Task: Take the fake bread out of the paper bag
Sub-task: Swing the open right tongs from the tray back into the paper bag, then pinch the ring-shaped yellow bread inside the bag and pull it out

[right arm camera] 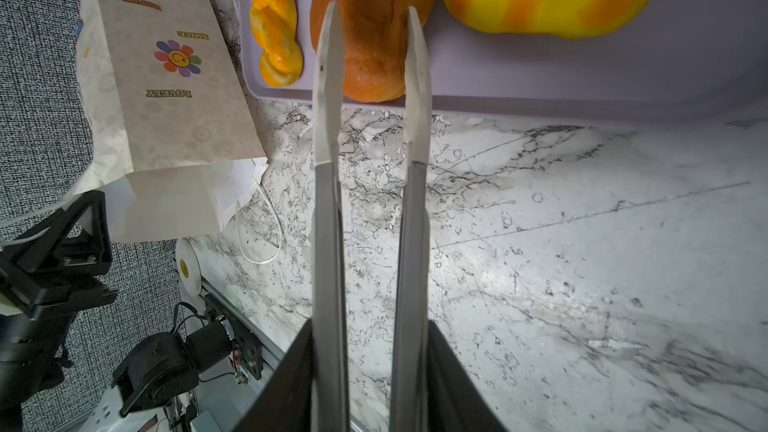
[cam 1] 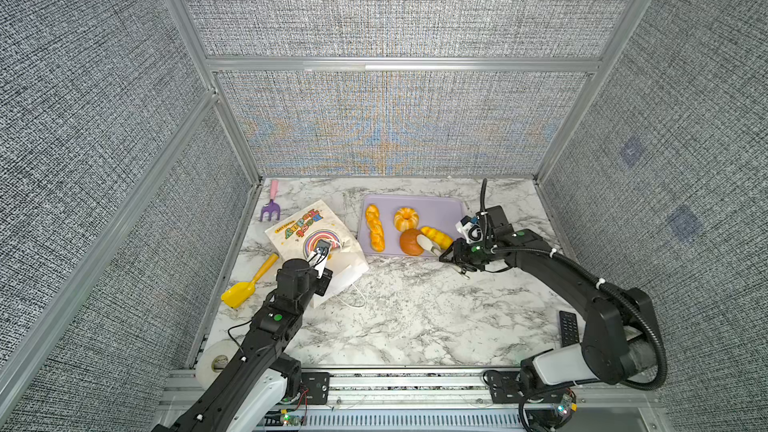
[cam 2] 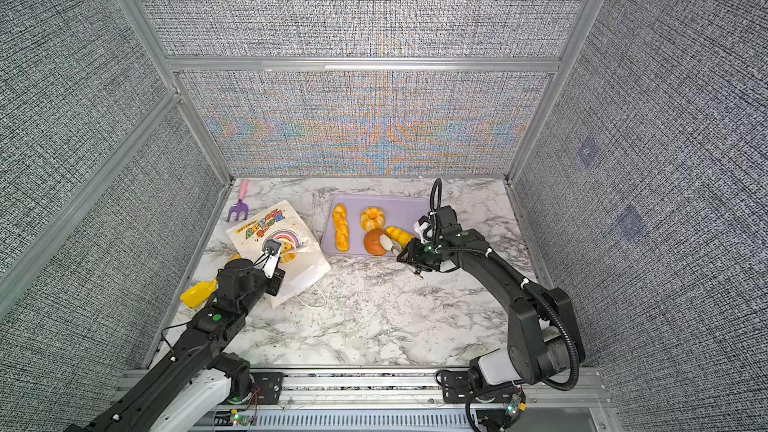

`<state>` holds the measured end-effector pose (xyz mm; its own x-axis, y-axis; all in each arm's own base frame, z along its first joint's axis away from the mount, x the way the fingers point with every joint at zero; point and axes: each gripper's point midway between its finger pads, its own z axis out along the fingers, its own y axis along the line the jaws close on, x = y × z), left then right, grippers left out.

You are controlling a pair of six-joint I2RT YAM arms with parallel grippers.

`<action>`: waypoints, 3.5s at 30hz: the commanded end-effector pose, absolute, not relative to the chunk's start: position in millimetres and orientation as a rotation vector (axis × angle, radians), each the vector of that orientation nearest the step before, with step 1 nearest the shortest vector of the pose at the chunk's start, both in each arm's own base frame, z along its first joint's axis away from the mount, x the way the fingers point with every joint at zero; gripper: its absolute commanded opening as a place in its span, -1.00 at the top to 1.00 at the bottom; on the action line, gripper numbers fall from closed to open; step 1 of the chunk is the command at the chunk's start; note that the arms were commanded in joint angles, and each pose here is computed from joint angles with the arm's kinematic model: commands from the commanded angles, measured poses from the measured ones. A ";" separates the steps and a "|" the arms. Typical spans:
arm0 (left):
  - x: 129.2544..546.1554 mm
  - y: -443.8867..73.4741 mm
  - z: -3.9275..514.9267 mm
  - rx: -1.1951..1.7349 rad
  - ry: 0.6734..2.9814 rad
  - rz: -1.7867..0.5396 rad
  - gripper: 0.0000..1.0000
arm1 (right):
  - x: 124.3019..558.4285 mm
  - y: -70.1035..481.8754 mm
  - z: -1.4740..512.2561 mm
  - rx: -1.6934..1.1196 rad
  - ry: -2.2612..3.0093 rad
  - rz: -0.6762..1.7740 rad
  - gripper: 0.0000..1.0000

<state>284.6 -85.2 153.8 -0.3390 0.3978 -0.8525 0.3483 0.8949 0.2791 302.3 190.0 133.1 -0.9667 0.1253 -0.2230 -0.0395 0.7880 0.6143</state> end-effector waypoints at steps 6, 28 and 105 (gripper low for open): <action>285.2 -88.6 156.8 0.556 1.941 0.039 1.00 | 300.6 184.1 144.3 0.020 2.713 0.922 0.17; 286.6 -89.4 156.7 0.552 1.943 0.035 1.00 | 193.1 294.3 189.0 -0.237 2.559 1.272 0.17; 293.5 -94.0 162.0 0.576 1.911 0.039 1.00 | 255.4 449.1 127.8 -0.101 2.724 1.173 1.00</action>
<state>290.5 -94.4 156.0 -0.3126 0.4230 -0.8505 0.3893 0.8738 0.2914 258.5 444.0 114.0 -0.9865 0.0140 -0.1632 -0.1020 0.7267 0.6793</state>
